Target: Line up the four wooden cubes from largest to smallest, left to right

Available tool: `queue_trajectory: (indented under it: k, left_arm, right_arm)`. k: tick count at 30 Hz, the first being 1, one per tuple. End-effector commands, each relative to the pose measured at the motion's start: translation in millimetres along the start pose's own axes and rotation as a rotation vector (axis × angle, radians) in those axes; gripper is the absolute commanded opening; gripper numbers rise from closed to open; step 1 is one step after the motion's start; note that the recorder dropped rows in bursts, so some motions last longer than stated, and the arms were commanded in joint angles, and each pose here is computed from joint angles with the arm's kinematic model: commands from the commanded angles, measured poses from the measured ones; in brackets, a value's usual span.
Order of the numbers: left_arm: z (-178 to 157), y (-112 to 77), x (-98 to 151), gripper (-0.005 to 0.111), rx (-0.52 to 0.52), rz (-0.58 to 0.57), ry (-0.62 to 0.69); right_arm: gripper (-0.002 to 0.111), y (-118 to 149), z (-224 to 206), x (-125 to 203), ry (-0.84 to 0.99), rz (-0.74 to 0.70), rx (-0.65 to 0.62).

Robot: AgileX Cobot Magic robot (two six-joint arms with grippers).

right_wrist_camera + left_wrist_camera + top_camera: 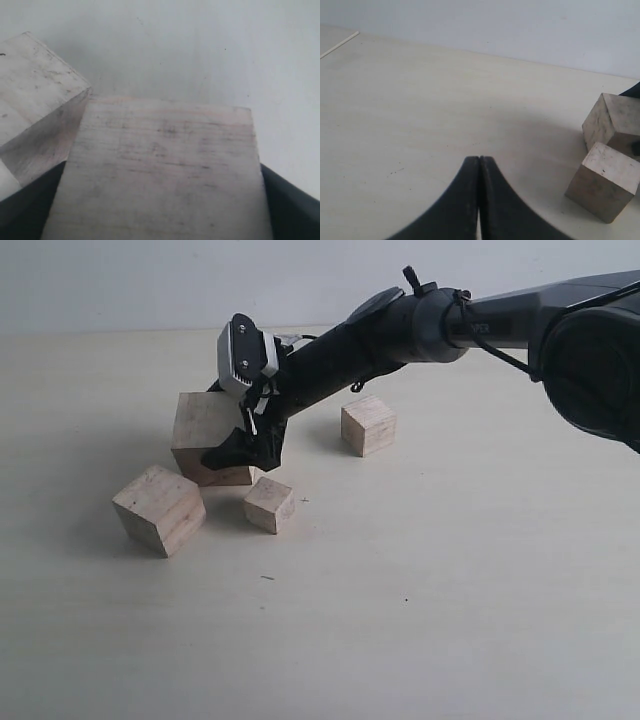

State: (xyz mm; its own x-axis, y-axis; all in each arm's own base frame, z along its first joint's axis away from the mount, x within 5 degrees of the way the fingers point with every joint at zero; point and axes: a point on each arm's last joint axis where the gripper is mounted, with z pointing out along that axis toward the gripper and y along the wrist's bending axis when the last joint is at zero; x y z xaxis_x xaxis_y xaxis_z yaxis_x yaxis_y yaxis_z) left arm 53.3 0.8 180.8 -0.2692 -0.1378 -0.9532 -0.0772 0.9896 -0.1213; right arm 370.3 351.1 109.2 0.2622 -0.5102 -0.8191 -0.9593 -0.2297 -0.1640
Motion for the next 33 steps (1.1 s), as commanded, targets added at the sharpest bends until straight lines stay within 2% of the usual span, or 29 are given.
queue_trajectory:
  k: [1, 4, 14, 22, 33]
  left_arm:
    - [0, -0.2, 0, 0.000, 0.006, 0.009, -0.014]
    - [0, -0.2, 0, 0.000, 0.006, 0.009, -0.014]
    - [0, -0.2, 0, 0.000, 0.006, 0.009, -0.014]
    - [0, -0.2, 0, 0.000, 0.006, 0.009, -0.014]
    - [0, -0.2, 0, 0.000, 0.006, 0.009, -0.014]
  right_arm:
    - [0.091, -4, -1, -6, -0.042, 0.032, 0.035]
    - [0.101, -7, -1, -5, -0.030, 0.047, 0.065]
    - [0.102, -3, -10, -21, -0.063, 0.052, 0.012]
    - [0.102, -18, -18, -23, -0.013, 0.154, 0.174]
    - [0.102, 0, -16, -30, -0.086, 0.145, -0.031]
